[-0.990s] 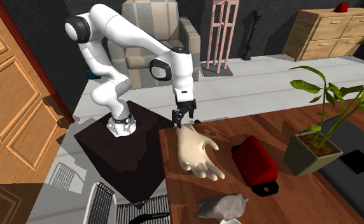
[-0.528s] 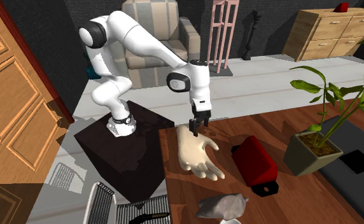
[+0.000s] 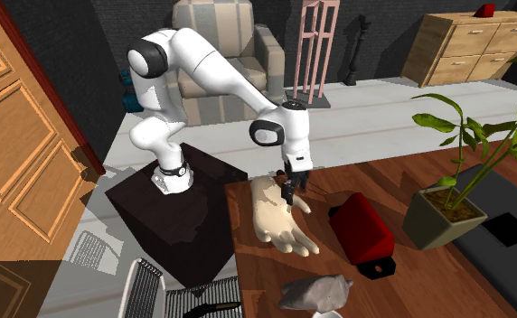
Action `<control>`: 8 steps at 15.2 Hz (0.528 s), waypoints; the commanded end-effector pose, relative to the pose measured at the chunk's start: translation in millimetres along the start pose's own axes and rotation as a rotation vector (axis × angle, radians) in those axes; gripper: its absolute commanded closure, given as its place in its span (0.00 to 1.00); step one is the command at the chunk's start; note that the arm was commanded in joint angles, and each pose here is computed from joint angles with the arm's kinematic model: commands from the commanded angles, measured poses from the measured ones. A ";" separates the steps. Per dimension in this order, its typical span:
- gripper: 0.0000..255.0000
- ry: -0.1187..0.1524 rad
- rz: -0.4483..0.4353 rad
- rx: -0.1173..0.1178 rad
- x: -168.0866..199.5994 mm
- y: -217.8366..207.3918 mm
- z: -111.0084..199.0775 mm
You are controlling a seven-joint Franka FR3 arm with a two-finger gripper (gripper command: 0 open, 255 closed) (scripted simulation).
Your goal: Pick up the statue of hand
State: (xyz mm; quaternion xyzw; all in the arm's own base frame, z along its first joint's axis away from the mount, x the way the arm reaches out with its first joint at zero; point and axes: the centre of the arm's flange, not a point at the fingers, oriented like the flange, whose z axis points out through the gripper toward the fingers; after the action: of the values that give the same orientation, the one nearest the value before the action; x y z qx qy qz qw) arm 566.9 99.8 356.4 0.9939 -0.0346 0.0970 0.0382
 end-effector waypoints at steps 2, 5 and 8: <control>0.00 0.001 0.000 0.000 -1.8 -0.7 15.5; 1.00 0.001 0.000 0.000 -1.8 -0.6 19.0; 1.00 0.001 0.000 0.000 -1.7 -0.7 19.1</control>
State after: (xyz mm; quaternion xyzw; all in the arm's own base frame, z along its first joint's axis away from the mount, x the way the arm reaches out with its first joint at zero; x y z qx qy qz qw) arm 569.1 99.6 338.7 0.9938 -0.0343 0.0987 0.0376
